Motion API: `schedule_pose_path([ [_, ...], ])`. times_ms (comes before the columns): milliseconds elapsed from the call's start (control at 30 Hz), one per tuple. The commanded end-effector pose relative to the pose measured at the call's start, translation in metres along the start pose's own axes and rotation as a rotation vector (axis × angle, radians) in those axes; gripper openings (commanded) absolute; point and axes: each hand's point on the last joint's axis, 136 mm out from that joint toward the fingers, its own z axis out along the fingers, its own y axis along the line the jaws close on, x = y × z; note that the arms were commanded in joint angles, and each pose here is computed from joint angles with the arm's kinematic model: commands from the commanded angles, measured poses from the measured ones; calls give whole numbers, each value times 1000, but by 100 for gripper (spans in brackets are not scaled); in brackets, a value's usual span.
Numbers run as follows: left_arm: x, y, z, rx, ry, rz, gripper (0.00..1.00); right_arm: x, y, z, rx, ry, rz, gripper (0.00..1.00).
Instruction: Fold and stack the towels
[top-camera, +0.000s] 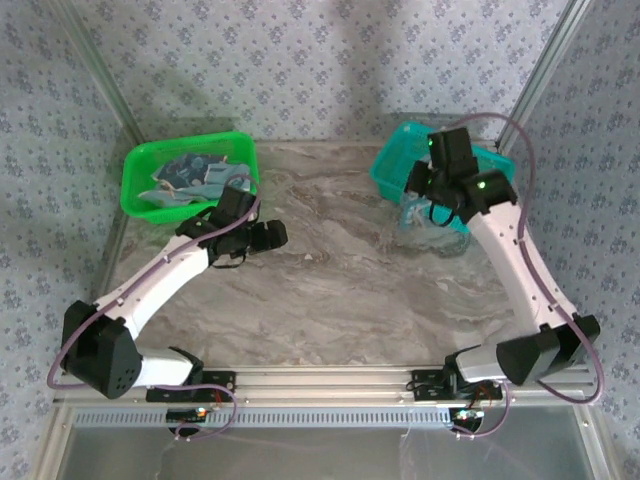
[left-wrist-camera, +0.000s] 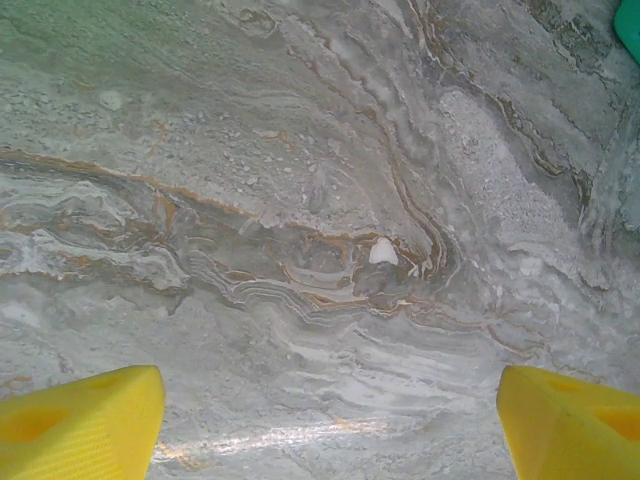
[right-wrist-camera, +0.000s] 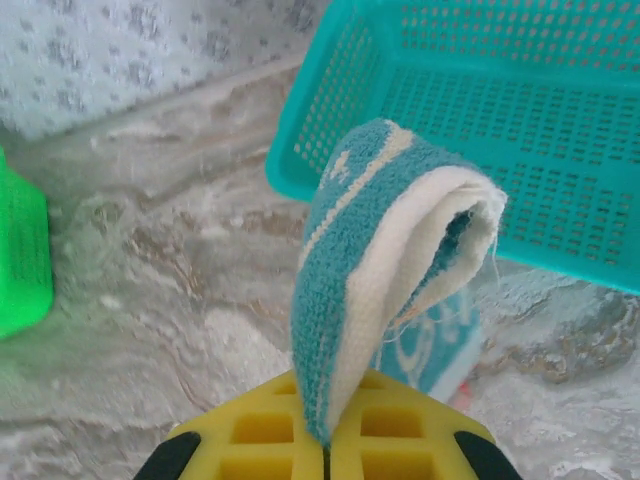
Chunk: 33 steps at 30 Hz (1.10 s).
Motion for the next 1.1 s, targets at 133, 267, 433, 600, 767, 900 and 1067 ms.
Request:
schedule_pose_path([
  [133,-13,-4,-15,32,-45,28,86,-66,-17,0,58,-44,141,0],
  [267,-14,-1,-11,36,-36,20,86,-104,-27,16,106,-113,184,0],
  [433,-15,2,-6,36,-21,12,86,-130,-40,51,159,-138,220,0],
  [600,-18,10,-3,24,-11,-8,86,-136,-42,95,178,-107,210,0],
  [767,-20,15,0,19,3,-25,86,-131,-43,142,193,-87,209,0],
  [900,-23,21,0,4,5,-34,86,-130,-24,174,123,-85,220,0],
  [1067,-25,26,0,-6,5,-49,86,-138,11,192,15,-105,216,0],
])
